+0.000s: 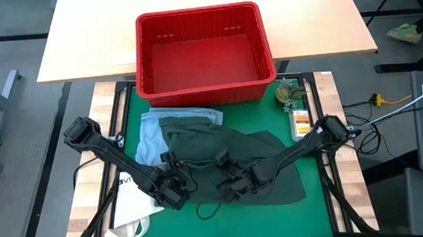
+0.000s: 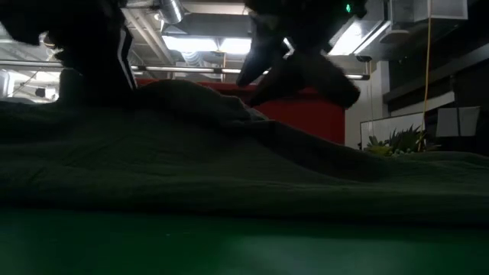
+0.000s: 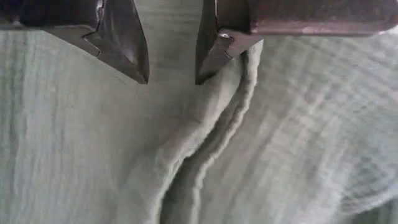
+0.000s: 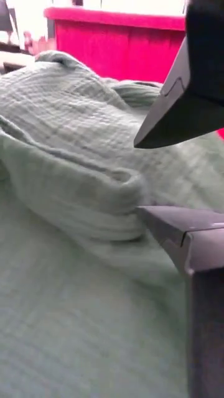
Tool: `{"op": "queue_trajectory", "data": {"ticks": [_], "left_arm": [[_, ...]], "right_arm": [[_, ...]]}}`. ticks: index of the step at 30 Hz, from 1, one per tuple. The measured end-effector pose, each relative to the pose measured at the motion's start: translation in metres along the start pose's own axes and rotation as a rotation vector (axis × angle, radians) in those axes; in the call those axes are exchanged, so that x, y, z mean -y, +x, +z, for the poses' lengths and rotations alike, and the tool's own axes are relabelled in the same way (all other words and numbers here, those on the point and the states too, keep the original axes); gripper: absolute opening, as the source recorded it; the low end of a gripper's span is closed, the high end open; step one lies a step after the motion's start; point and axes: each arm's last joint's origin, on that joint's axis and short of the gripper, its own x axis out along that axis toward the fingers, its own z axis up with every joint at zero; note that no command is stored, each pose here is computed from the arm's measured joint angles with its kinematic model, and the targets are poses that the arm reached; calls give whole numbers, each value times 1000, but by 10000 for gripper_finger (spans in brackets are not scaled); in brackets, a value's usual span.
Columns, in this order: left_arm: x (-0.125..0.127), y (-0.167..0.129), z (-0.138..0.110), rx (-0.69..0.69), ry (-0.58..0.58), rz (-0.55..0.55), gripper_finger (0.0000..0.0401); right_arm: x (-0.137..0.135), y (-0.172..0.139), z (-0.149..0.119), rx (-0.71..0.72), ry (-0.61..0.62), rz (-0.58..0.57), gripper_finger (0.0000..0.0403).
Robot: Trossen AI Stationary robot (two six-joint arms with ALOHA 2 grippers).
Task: Fold Laundry from Bin
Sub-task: Fold the green polo shirt
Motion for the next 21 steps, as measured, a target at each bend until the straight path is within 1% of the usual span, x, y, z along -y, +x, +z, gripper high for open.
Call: {"op": "queue_trajectory", "data": {"ticks": [5,8,14,17,21], "left_arm": [[-14,-11,7,42,-43,4,126],[-24,-12,12,51,-63,16,126],[-36,-3,21,26,-13,39,126],[-43,2,26,18,-22,46,126],[-54,-1,35,14,-54,22,126]], "right_arm": [[23,-12,-17,-23,47,79,157],[35,-13,-31,-76,61,112,156],[48,-2,-55,-214,64,147,156],[51,5,-68,-277,53,213,156],[56,13,-86,-357,42,329,156]]}}
